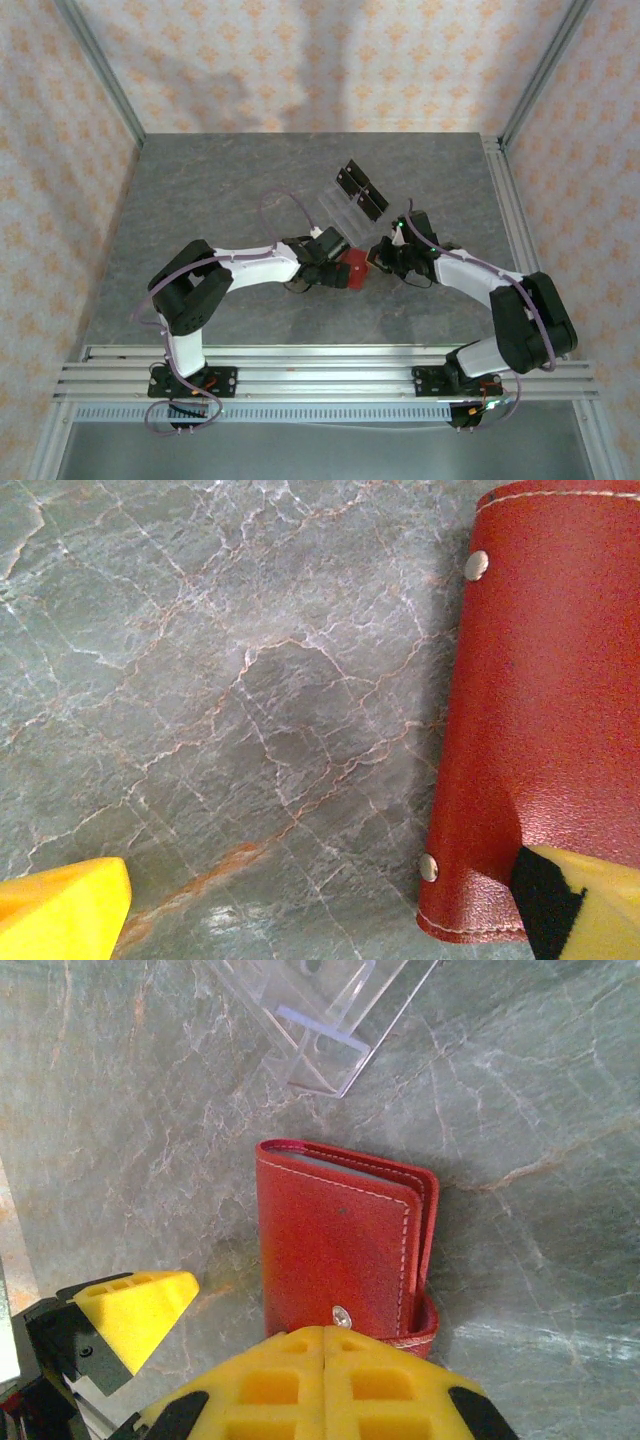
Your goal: Put the credit cards into the card holder
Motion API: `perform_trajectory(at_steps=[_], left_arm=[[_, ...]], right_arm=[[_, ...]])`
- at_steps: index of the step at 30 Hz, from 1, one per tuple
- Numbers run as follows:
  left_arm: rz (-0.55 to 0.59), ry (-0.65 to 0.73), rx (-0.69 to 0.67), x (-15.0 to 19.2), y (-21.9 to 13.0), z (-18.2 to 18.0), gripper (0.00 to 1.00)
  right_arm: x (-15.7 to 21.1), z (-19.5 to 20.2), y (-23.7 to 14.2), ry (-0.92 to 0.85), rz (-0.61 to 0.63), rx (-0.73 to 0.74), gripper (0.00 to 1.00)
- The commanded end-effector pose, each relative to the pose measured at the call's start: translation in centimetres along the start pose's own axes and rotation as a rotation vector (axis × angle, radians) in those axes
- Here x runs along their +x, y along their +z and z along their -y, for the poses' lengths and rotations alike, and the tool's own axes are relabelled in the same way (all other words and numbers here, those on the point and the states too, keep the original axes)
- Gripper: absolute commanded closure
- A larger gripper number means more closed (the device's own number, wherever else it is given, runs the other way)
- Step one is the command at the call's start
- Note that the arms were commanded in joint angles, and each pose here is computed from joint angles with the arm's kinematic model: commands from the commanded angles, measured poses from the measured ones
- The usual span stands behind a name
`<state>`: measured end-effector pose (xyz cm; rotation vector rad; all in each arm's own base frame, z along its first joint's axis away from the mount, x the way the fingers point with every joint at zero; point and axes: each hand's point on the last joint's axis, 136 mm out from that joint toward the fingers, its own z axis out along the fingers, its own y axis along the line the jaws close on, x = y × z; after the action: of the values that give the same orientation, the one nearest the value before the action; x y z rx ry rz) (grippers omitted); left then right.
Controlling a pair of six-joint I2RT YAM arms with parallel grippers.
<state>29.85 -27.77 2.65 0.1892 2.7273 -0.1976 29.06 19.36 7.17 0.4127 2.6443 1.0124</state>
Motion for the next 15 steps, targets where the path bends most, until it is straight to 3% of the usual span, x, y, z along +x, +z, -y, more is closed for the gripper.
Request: perform_trajectory(at_steps=[1,7,15], left_arm=[[-0.029,0.018,-0.047,1.3,1.0,-0.7,0.00],[-0.029,0.012,-0.041,1.3,1.1,-0.6,0.00],[-0.035,0.011,-0.038,1.4,1.2,-0.5,0.00]], right_arm=[[0.1,-1.9,-0.7,-0.050,-0.004,-0.039,1.00],[0.5,-1.4,0.3,-0.055,0.005,0.011,1.00],[-0.3,-0.8,0.7,-0.066,0.107,0.095,1.00]])
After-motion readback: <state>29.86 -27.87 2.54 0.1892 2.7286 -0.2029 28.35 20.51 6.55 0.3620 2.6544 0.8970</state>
